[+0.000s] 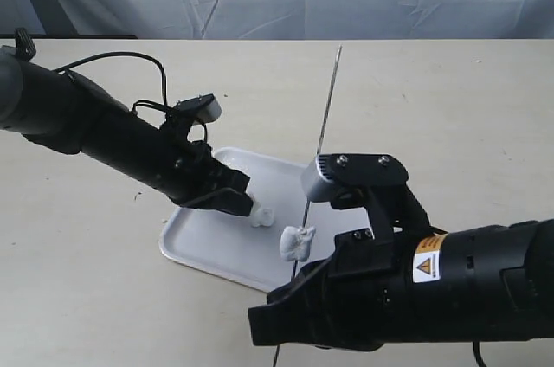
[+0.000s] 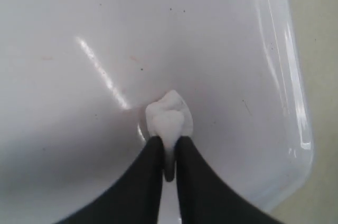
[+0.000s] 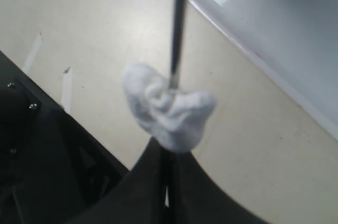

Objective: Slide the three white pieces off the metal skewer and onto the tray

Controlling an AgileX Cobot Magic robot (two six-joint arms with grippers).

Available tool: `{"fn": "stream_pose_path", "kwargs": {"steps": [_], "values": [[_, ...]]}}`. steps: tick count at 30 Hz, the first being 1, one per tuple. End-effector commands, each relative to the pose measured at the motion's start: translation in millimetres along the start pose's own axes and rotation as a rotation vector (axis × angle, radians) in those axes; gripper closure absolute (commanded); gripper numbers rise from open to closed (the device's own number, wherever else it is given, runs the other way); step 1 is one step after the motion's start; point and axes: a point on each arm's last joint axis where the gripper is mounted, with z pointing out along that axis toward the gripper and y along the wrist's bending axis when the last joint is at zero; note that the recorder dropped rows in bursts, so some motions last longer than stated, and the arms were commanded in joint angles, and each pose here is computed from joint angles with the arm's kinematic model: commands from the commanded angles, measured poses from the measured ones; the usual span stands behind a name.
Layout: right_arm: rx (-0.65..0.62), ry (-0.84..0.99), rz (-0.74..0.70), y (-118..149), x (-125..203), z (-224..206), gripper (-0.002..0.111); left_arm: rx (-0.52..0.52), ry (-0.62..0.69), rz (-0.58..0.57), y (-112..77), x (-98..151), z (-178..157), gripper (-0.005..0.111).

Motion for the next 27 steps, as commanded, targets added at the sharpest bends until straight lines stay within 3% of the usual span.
{"fn": "stream_pose_path", "kwargs": {"steps": [1, 5, 8, 15, 20, 27], "values": [[-0.001, -0.026, -0.019, -0.2, -1.8, -1.9, 0.109, -0.001, 0.001, -0.004, 0.1, 0.6, -0.2, 0.076], [-0.001, -0.028, -0.019, -0.2, -2.0, -1.9, 0.109, 0.008, 0.006, -0.002, -0.8, 1.1, -0.2, 0.055], [0.004, -0.036, -0.031, -0.8, -2.8, -2.0, 0.109, 0.052, 0.023, 0.003, -4.7, 2.0, -1.5, 0.048], [0.002, -0.051, -0.044, 0.4, -5.4, -2.5, 0.109, 0.474, -0.045, 0.106, -44.8, -9.1, -46.8, 0.049], [-0.01, -0.064, -0.064, 7.7, -21.5, -9.4, 0.109, 0.456, -0.105, 0.163, -48.2, -11.0, -77.2, 0.049], [0.056, -0.071, -0.033, -8.7, -50.2, -23.6, 0.109, 0.455, -0.146, 0.215, -65.4, -0.3, -96.1, 0.049]]}}
